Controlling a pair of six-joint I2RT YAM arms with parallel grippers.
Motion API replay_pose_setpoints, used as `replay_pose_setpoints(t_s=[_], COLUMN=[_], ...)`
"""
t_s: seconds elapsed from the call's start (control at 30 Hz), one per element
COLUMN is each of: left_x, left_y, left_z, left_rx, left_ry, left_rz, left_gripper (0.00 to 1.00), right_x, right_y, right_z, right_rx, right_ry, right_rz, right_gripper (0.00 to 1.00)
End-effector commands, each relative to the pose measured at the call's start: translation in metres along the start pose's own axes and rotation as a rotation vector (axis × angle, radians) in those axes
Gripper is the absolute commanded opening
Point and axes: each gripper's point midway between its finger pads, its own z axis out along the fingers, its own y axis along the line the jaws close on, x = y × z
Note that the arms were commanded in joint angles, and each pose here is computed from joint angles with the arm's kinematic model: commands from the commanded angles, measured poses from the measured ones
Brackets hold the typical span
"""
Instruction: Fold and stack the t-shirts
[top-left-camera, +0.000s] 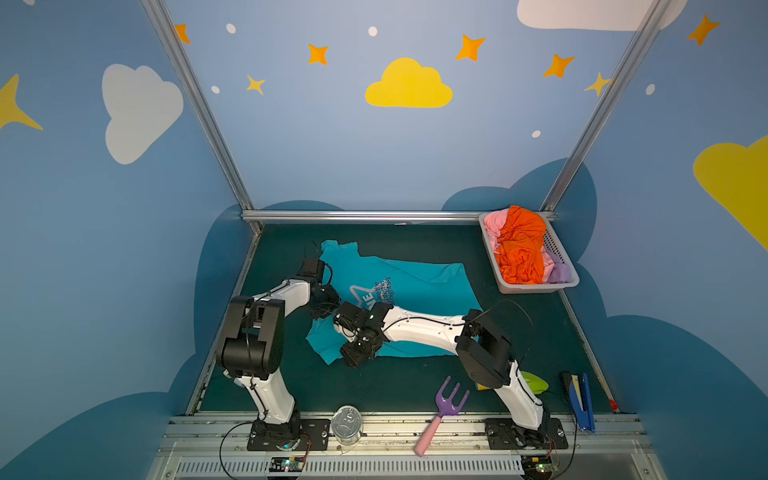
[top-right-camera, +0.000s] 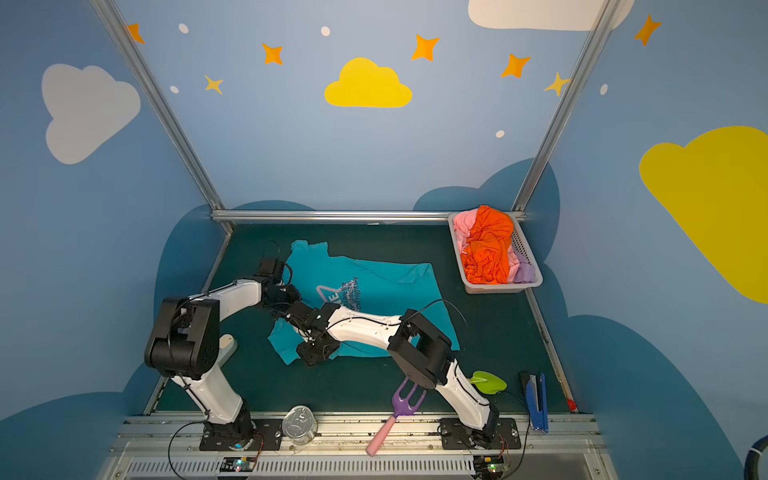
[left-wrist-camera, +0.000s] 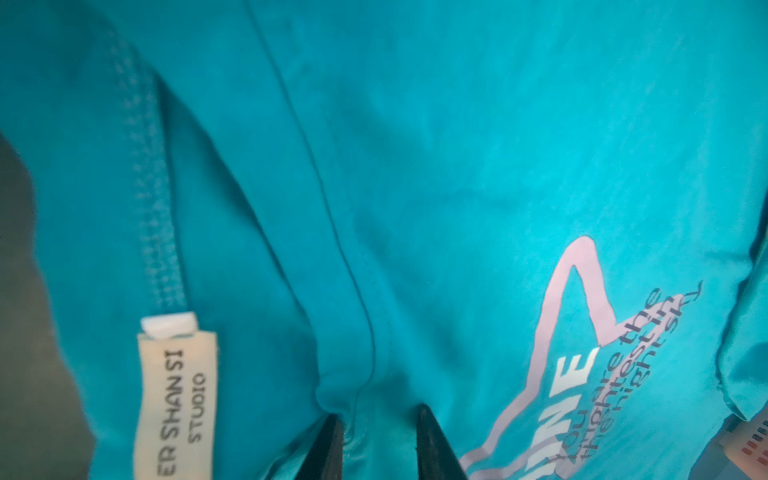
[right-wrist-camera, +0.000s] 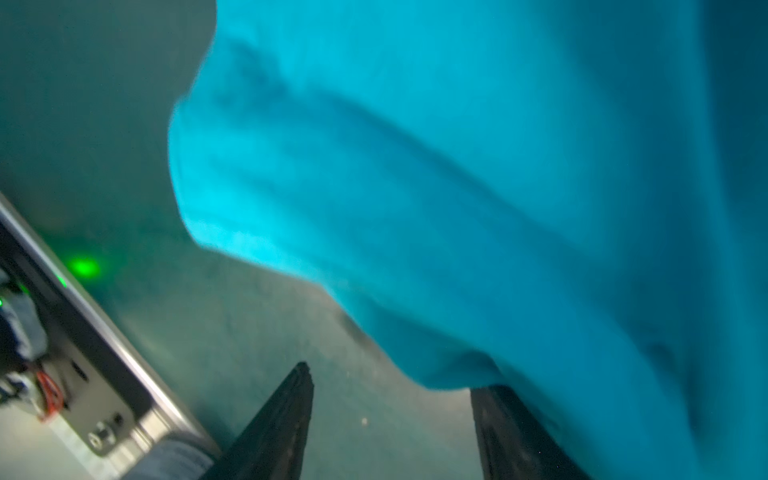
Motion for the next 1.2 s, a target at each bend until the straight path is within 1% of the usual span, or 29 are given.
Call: replay_pose_setpoints(t_s=[0.0,0.07,0.1,0.13,0.17,0.2,0.23,0.27,0.43,0.53,0.63,0.8,0.87,1.0,1.07,1.17], left_x=[0.038,0.039,0.04,0.04,0.041,0.041,0.041,0.042,0.041,0.041,0.04,0.039,0.039,0.038,0.038,0.037], left_y=[0.049,0.05,0.05,0.05,0.051,0.05,0.051,0.05,0.05,0.049,0.049,0.048,0.047,0.047,0.047,0.047], left_z=[0.037,0.039,0.04,0.04,0.04,0.041,0.041,0.041,0.041,0.042,0.042,0.042,0.041,0.041,0.041,0.041], left_rx=[-0.144,-0.143,-0.141,-0.139,-0.141,-0.139,-0.141,-0.138,-0.137,-0.136,-0.138,-0.141,-0.142,-0.143,-0.145,-0.147], left_ry=[0.13,0.136,0.139,0.139,0.141,0.143,0.143,0.144,0.145,0.147,0.148,0.15,0.15,0.151,0.153,0.153], left_rz=[-0.03,-0.032,-0.033,-0.034,-0.034,-0.034,-0.034,-0.034,-0.031,-0.027,-0.025,-0.021,-0.016,-0.015,-0.014,-0.013], left_gripper=[0.31,0.31,0.31,0.31,0.31,0.31,0.31,0.31,0.31,0.31,0.31,0.31,0.31,0.32,0.31,0.31], right_x=[-0.019,-0.027,-0.032,-0.035,-0.037,-0.039,-0.041,-0.04,-0.034,-0.027,-0.016,0.019,0.032,0.054,0.064,0.076], right_y=[-0.023,-0.028,-0.03,-0.031,-0.033,-0.036,-0.038,-0.04,-0.036,-0.023,-0.004,0.008,0.008,0.017,0.03,0.044], right_z=[0.017,0.018,0.018,0.019,0.019,0.021,0.021,0.022,0.012,-0.01,-0.042,-0.08,-0.088,-0.095,-0.099,-0.098], right_rx=[0.058,0.082,0.092,0.1,0.11,0.122,0.132,0.142,0.113,0.049,-0.05,-0.127,-0.134,-0.194,-0.273,-0.35], right_ry=[-0.052,-0.087,-0.101,-0.112,-0.118,-0.122,-0.127,-0.123,-0.098,-0.09,-0.079,-0.028,-0.005,0.072,0.121,0.189], right_rz=[0.083,0.101,0.107,0.11,0.116,0.127,0.139,0.151,0.16,0.136,0.102,0.08,0.084,0.075,0.06,0.043], right_gripper=[0.61,0.6,0.57,0.51,0.4,0.21,0.07,0.0,0.0,0.0,0.0,0.0,0.0,0.0,0.0,0.0])
